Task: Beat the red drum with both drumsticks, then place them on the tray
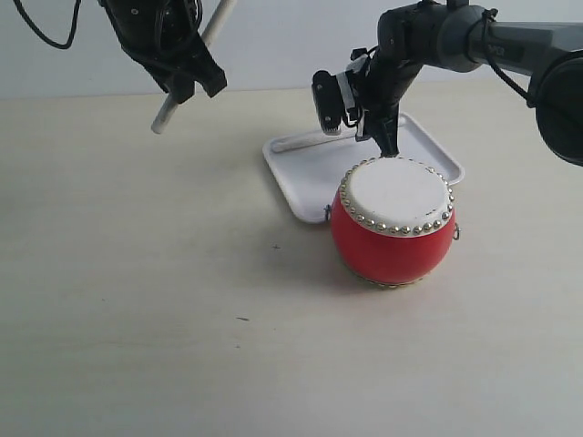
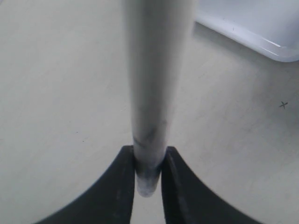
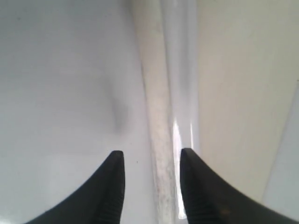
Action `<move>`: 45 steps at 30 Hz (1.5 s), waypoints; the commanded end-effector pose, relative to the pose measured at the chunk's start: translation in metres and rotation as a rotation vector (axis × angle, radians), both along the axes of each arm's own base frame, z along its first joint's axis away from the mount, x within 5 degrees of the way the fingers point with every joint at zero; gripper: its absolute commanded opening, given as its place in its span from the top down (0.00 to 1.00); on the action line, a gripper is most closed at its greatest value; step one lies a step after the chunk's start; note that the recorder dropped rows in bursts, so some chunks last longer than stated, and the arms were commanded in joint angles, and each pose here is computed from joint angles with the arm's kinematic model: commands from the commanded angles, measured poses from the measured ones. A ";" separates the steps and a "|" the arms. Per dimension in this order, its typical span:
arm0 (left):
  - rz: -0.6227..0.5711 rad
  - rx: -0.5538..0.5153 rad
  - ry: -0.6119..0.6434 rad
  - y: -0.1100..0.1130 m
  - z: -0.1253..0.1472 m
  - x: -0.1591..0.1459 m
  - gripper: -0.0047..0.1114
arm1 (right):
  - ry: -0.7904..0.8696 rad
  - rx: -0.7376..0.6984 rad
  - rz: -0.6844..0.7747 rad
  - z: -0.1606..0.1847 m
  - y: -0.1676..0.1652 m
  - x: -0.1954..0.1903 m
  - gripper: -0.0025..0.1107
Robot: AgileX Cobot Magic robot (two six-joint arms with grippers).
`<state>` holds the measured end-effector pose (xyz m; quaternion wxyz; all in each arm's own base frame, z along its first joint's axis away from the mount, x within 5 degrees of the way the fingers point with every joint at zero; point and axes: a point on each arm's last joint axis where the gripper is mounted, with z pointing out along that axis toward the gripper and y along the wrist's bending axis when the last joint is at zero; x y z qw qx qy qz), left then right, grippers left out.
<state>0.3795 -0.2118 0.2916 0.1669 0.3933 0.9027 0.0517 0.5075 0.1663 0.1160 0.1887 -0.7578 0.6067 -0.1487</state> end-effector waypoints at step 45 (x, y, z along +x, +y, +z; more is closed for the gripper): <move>-0.316 -0.982 0.106 0.085 -0.029 0.024 0.96 | 0.736 1.196 -0.208 0.192 0.062 -0.076 0.63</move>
